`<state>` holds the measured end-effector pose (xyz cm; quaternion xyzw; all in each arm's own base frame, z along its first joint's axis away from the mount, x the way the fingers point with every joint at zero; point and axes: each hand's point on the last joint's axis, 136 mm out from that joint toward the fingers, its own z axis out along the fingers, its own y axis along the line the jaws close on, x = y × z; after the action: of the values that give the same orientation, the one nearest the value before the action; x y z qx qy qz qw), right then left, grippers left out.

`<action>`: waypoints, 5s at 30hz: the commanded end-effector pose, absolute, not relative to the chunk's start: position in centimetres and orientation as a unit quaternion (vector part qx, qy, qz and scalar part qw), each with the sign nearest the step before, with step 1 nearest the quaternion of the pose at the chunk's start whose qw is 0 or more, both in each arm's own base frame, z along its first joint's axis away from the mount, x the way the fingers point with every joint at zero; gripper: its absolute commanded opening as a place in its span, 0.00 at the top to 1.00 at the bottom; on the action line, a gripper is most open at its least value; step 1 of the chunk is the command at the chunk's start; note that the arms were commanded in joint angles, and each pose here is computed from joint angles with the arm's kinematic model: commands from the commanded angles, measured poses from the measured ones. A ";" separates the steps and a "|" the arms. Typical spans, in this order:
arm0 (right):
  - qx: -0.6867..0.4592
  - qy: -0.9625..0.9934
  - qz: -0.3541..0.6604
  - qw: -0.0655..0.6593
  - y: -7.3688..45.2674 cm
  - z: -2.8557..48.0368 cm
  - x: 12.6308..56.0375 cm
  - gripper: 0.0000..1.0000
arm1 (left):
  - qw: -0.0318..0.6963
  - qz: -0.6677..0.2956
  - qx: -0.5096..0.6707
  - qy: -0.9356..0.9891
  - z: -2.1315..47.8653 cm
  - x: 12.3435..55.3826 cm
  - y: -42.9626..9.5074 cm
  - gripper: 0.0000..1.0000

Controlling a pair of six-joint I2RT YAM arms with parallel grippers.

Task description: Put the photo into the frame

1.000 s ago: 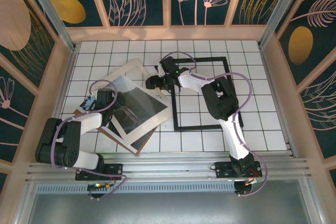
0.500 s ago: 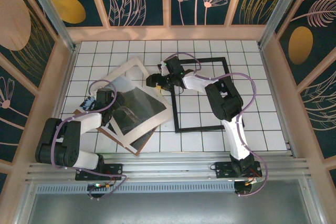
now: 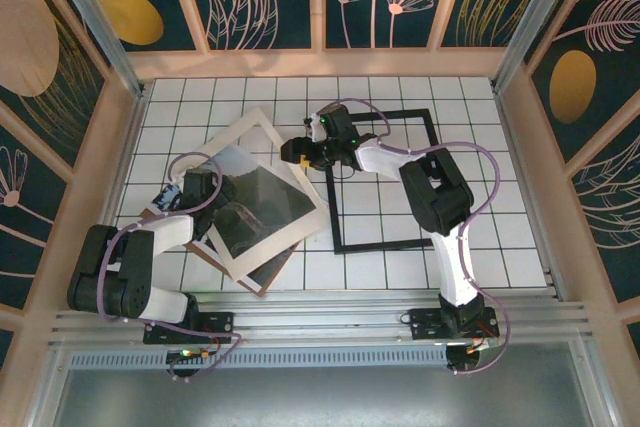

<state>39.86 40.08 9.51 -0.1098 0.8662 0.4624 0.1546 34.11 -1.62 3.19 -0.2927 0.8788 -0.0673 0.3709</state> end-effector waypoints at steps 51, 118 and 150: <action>-0.189 0.867 0.449 0.109 40.1 9.2 37.5 0.74 | 0.375 -0.078 -0.278 0.881 3.8 34.7 -2.1 0.01; -0.094 0.947 0.200 0.233 8.6 7.9 42.4 1.00 | 0.422 -0.303 -0.180 0.835 14.9 38.2 -11.0 0.02; -0.083 0.962 0.153 0.210 6.9 6.8 41.6 1.00 | 0.409 -0.293 -0.177 0.846 13.4 38.4 -11.3 0.01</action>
<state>41.63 7.57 7.04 -0.0844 0.9579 0.1683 0.2168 37.46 -10.80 12.02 -0.1891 0.8550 -0.2844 0.3903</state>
